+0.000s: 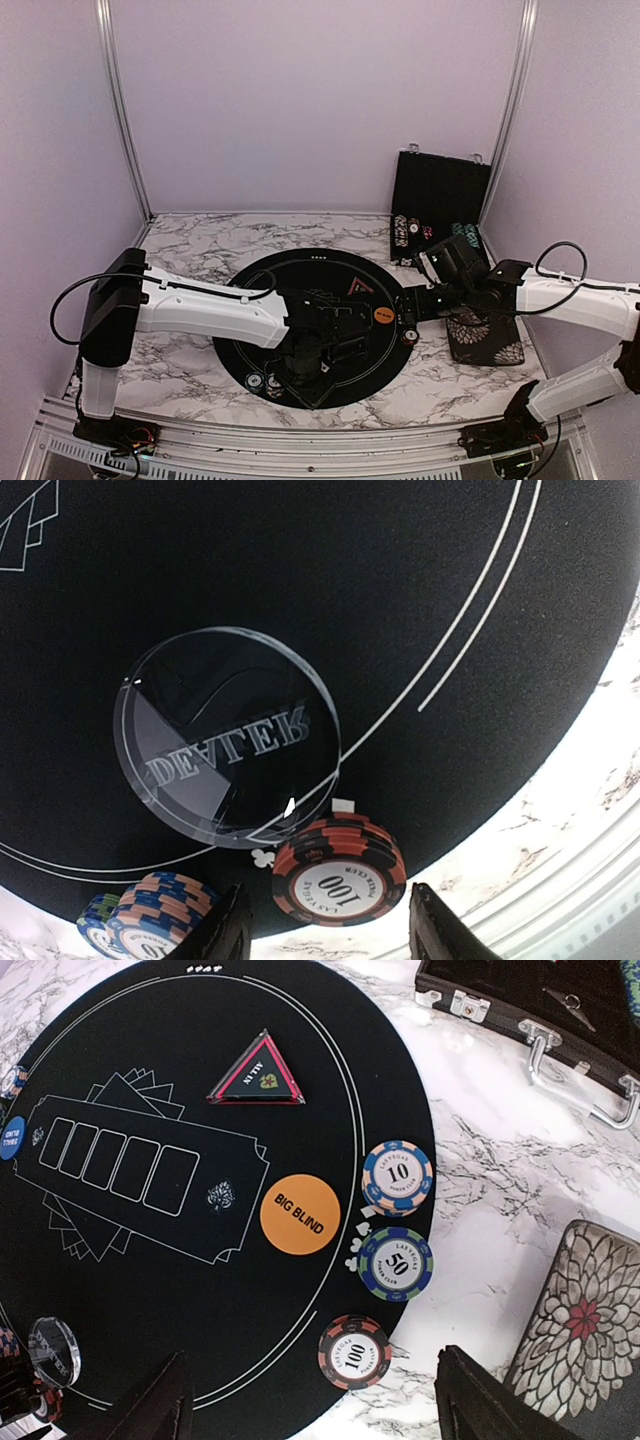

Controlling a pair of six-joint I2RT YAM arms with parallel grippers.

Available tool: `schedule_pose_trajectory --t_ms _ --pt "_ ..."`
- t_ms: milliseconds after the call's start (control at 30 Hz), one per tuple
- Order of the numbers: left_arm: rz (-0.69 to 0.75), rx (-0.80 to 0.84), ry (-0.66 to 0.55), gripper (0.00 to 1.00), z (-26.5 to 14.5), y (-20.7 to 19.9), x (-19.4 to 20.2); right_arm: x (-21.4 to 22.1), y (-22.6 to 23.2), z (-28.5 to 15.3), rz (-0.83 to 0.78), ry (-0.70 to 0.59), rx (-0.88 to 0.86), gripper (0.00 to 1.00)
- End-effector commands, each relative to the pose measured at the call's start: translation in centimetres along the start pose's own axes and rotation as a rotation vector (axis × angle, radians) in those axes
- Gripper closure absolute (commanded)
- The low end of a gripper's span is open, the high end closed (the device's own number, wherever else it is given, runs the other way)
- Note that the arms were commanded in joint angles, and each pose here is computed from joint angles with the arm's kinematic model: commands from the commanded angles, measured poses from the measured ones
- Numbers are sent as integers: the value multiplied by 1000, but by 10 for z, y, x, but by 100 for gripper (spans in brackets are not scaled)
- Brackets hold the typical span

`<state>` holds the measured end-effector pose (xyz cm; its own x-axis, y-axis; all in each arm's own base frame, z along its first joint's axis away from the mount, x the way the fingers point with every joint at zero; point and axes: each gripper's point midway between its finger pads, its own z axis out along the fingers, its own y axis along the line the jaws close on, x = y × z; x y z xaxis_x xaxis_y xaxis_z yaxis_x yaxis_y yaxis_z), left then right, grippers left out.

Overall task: Distribute texas hold em gaming equipment
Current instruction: Place the pile of poker chips at the dealer area, then move the face-down deck piles to the center of the board.

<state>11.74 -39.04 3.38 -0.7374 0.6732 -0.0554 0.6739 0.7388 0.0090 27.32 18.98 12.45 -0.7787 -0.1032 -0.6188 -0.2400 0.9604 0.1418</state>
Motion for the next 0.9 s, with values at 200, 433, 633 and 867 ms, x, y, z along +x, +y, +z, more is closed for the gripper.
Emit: schedule_pose_trajectory --t_ms 200,433,633,867 --pt "-3 24 -93 45 -44 -1 -11 -8 -3 -10 21 -31 6 19" --pt "-42 41 -139 45 -64 7 -19 -12 -2 -11 19 -37 6 19" --pt "-117 38 -171 45 -77 30 -26 -18 1 -11 12 -51 0 19" --pt "-275 29 -201 44 -92 86 -31 -31 7 -6 5 -70 -10 18"
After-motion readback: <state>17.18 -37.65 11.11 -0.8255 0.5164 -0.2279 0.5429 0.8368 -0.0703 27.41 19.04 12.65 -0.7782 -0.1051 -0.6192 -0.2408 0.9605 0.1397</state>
